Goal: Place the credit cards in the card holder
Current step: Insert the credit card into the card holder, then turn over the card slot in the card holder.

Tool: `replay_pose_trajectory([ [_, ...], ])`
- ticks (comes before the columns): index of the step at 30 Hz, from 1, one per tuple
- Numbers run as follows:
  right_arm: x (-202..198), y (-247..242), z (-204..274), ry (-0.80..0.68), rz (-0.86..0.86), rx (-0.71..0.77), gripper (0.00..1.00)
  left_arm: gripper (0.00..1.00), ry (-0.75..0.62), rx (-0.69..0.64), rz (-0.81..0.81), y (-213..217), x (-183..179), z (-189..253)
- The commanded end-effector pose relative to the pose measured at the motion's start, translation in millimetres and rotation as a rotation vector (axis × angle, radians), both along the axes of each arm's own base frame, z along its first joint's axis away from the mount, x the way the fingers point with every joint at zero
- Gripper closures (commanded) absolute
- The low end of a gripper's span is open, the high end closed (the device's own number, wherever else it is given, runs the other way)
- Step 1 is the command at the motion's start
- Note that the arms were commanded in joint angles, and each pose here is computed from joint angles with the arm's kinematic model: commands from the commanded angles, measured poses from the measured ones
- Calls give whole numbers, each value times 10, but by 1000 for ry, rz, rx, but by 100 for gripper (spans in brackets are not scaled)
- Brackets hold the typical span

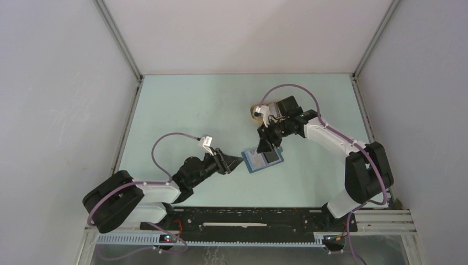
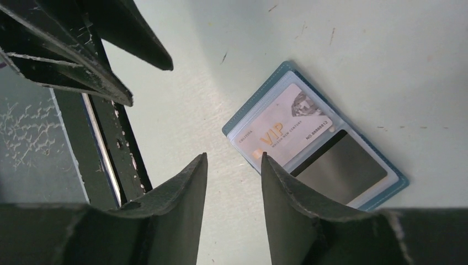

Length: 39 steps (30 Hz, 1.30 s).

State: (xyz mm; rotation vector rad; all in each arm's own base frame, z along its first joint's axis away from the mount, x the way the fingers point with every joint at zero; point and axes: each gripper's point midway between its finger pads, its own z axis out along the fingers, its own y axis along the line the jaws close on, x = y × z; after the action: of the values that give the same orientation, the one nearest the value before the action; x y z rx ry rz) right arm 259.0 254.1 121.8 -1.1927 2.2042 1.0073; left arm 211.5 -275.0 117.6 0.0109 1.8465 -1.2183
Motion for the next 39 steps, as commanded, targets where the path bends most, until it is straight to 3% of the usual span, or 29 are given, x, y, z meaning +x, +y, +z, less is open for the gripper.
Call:
replay_pose_trajectory([
  [1, 138, -34, 90, -70, -7, 18, 54, 50, -8, -134, -59, -126, -80, 263],
  [4, 191, -66, -39, -15, -45, 6, 62, 51, 14, -197, -81, -216, -69, 316],
  [9, 236, -95, -246, 106, -88, -12, 64, 55, 115, -240, -94, -395, 14, 101],
  [22, 243, -55, -725, 261, -152, -135, 88, 58, 281, -149, -20, -570, 248, -476],
  [29, 272, -84, -810, 261, -172, -168, 89, 56, 328, -56, 23, -537, 293, -681],
  [39, 249, -83, -867, 288, -167, -179, 89, 55, 345, -33, 17, -586, 315, -750],
])
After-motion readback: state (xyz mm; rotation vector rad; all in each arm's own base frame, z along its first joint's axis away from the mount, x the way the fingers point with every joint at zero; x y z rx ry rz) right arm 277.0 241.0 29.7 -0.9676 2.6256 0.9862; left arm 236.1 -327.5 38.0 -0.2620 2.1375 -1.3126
